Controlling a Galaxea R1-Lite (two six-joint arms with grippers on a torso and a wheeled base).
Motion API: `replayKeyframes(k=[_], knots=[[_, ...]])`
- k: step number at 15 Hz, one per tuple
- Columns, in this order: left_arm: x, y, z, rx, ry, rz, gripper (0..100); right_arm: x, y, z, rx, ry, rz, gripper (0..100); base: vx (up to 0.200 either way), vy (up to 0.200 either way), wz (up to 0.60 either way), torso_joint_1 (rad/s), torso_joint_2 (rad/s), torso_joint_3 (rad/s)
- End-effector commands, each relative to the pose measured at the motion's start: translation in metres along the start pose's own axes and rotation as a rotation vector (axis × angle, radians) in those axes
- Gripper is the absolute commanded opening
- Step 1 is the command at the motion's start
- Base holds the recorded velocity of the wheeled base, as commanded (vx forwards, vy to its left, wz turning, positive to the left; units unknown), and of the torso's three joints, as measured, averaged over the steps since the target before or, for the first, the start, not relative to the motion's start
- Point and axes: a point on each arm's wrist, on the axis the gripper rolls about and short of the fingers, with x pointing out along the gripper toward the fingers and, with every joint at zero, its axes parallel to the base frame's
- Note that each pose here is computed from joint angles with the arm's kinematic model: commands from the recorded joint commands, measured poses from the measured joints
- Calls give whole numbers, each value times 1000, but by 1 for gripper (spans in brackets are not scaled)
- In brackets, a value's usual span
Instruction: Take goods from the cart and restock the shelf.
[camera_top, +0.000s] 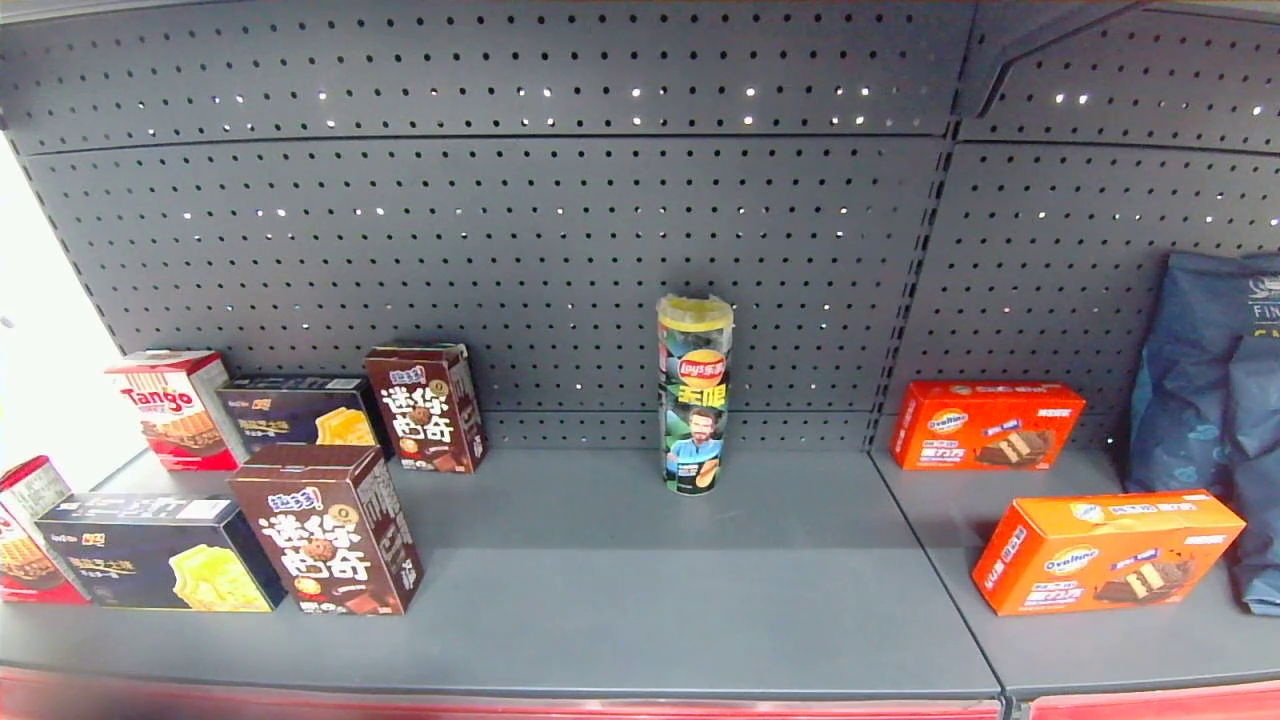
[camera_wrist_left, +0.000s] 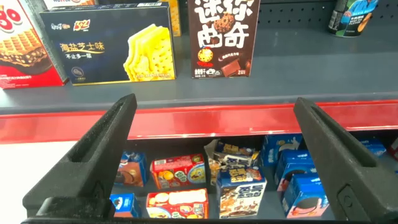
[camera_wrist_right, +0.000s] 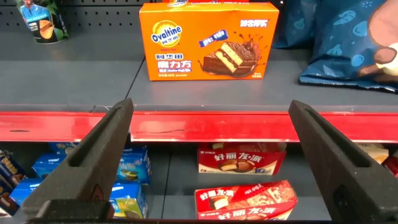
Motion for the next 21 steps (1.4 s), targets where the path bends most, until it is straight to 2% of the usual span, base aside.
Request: replayKeyframes(k=[1,20,21], knots=[[0,0,0,1,3,1,100,0,0,0,0,0,0,100,0,0,600,2,-2,2],[0,0,0,0,1,-2,100,0,0,0,2,0,2,100,0,0,600,4,1,1],[0,0,0,0,1,-2,100,0,0,0,2,0,2,100,0,0,0,0,0,0]])
